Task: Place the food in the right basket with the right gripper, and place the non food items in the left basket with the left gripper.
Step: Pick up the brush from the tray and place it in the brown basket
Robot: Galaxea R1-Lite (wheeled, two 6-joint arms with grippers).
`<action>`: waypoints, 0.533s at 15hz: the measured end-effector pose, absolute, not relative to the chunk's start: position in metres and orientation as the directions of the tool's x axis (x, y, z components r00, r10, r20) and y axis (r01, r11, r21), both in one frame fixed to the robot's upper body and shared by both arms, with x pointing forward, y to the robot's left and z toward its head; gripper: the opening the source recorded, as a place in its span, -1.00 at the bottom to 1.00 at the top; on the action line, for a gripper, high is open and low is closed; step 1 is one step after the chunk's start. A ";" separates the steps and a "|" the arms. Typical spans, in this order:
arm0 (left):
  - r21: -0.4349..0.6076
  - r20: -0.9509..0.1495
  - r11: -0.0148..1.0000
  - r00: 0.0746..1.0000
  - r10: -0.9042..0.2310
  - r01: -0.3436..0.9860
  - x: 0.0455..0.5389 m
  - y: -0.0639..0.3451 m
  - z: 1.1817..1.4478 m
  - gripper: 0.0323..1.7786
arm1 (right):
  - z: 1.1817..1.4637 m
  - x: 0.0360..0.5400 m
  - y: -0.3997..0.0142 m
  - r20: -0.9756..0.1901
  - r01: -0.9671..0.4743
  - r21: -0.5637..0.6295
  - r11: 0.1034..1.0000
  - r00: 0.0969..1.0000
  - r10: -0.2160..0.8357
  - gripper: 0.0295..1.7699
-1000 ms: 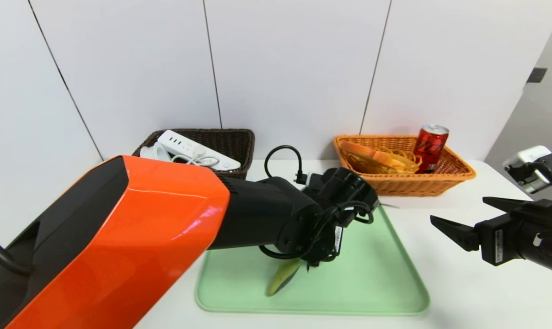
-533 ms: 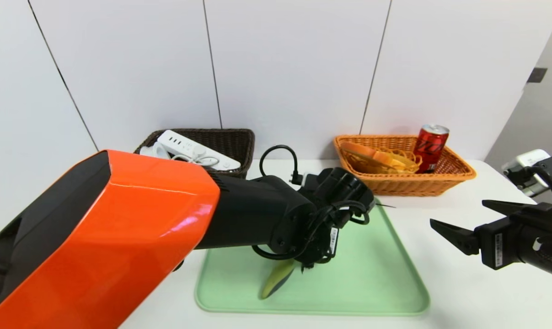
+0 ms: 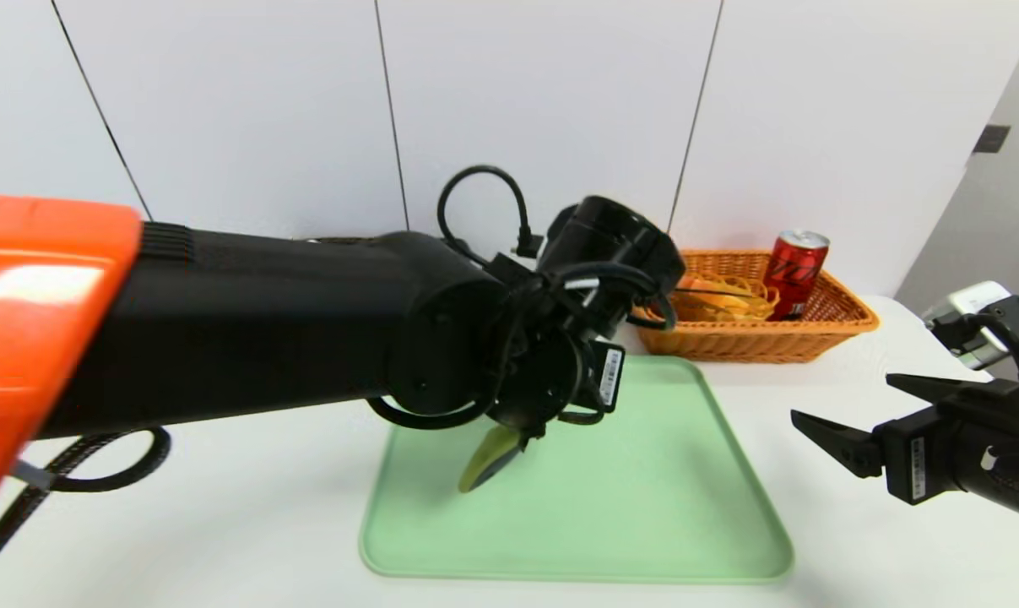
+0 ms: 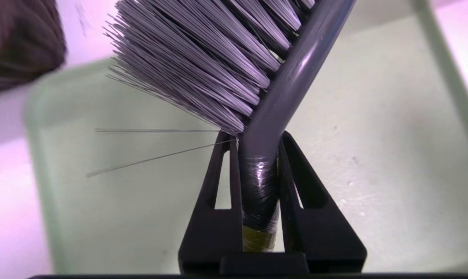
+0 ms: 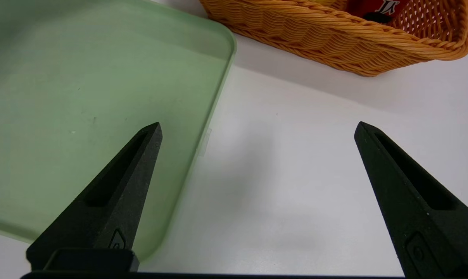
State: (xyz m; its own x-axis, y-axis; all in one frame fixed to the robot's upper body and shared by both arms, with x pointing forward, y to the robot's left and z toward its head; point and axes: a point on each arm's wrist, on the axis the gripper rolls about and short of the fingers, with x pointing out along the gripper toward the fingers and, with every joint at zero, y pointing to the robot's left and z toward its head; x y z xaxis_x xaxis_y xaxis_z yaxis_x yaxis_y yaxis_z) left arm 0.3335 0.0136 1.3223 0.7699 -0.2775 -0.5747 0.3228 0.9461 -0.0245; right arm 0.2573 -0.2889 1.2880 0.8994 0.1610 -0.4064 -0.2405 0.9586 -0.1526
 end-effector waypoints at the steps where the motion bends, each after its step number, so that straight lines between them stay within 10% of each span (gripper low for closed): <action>1: -0.016 -0.549 0.939 0.782 -0.295 0.342 0.329 0.021 1.337 -0.68 | 1.288 0.257 -0.289 -0.407 -0.242 -0.153 0.958 0.899 0.162 0.93; 8: 0.255 -0.482 0.805 0.792 -0.375 0.536 0.330 0.126 1.399 -0.68 | 1.285 0.253 -0.289 -0.409 -0.248 -0.153 0.957 0.897 0.167 0.93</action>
